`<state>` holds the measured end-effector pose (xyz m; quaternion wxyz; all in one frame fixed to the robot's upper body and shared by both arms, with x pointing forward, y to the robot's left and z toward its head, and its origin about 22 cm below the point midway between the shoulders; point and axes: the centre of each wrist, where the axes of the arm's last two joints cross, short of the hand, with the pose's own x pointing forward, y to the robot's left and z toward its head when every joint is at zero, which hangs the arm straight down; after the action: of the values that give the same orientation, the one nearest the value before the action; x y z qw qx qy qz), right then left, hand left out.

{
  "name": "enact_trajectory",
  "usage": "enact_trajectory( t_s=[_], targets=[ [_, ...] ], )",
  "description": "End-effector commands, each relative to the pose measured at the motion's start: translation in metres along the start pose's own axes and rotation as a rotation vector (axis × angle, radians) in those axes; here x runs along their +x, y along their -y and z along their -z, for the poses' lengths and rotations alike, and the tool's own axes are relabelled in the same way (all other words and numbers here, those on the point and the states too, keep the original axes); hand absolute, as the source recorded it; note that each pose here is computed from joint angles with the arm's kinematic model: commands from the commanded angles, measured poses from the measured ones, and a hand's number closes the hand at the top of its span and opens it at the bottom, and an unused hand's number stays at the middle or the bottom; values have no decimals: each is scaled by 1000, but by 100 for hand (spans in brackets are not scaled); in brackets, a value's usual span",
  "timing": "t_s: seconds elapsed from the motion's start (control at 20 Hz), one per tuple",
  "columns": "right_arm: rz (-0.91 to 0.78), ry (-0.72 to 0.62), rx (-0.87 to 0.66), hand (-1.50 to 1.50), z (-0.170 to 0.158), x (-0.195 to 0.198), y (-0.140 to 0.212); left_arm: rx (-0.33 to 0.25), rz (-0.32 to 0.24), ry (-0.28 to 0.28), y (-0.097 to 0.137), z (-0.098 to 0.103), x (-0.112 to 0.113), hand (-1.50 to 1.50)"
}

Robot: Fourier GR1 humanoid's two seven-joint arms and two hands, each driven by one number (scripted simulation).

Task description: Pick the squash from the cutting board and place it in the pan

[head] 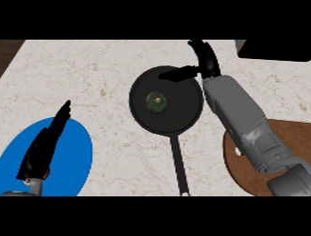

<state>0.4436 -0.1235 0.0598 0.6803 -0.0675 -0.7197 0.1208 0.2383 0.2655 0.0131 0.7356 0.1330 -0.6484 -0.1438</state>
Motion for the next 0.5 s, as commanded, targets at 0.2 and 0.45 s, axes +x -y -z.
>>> enact_trajectory(
  t_s=[0.2, 0.45],
  targets=[
    [5, 74, -88, -150, -2, -25, 101, 20, 1, 11, 2, -1, -7, 0],
    [-7, 95, -112, -150, -16, -28, 191, -11, -17, -1, -16, -1, 3, 0]
  ],
)
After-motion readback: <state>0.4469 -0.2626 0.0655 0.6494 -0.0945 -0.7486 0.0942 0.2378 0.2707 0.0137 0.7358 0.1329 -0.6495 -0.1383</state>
